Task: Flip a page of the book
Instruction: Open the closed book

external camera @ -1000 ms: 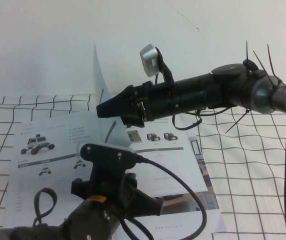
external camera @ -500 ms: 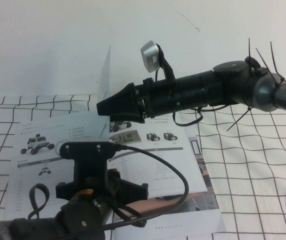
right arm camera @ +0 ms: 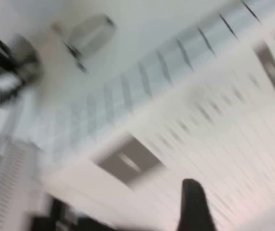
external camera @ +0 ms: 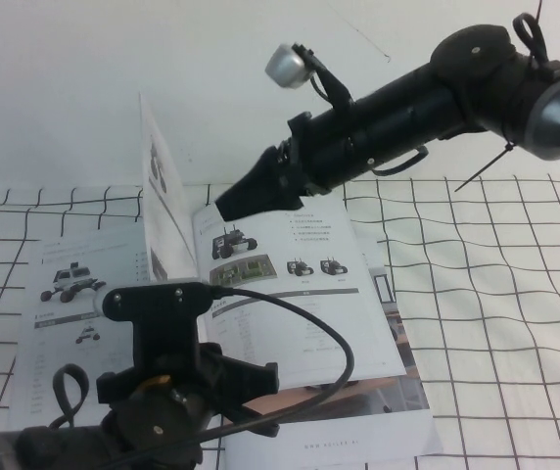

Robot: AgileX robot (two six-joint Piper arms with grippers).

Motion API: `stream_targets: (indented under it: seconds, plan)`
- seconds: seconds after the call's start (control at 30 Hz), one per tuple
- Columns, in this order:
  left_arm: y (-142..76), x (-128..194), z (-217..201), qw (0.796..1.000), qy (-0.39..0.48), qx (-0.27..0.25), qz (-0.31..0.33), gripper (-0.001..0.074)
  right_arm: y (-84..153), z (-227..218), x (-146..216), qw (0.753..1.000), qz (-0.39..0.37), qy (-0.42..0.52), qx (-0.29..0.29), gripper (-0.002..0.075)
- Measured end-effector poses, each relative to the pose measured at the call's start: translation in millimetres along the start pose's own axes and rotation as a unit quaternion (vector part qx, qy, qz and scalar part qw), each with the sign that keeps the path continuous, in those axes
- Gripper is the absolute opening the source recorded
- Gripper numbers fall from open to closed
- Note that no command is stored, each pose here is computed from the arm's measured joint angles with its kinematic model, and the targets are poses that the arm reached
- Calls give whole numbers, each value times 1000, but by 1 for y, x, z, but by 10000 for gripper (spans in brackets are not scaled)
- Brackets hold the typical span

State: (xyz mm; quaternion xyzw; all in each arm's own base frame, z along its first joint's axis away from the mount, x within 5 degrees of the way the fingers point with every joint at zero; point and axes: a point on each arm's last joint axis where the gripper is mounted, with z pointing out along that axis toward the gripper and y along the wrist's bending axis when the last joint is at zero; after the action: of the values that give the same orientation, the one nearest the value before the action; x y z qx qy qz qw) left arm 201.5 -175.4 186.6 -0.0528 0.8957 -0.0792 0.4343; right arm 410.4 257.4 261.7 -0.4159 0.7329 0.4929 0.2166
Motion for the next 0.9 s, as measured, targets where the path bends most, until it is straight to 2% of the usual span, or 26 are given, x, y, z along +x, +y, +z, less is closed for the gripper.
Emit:
stream_targets:
  seconds: [0.07,0.17,0.2,0.3,0.43,0.53,0.73,0.9]
  plan:
    - [-2,2,0,1000,14,10,2,-2,-7,-1,8,998,-11,48,38,390]
    - [-3,5,-2,999,34,20,-2,-2,-21,-2,24,987,-27,127,93,221]
    - [-2,5,-2,999,37,15,-8,-2,-26,-2,29,983,-24,147,107,149]
    - [4,3,-2,999,24,-19,-16,-2,-42,3,44,975,-3,185,127,43]
    - [11,-1,-3,998,2,-58,-1,-2,-63,19,65,970,30,207,120,6]
    - [12,-2,-3,998,-1,-63,4,-2,-74,33,80,968,46,218,111,0]
    - [10,-1,-3,999,6,-53,0,-2,-76,53,88,967,45,226,109,-1]
    - [1,5,-3,999,40,-3,-3,-2,-78,54,89,962,44,237,129,-1]
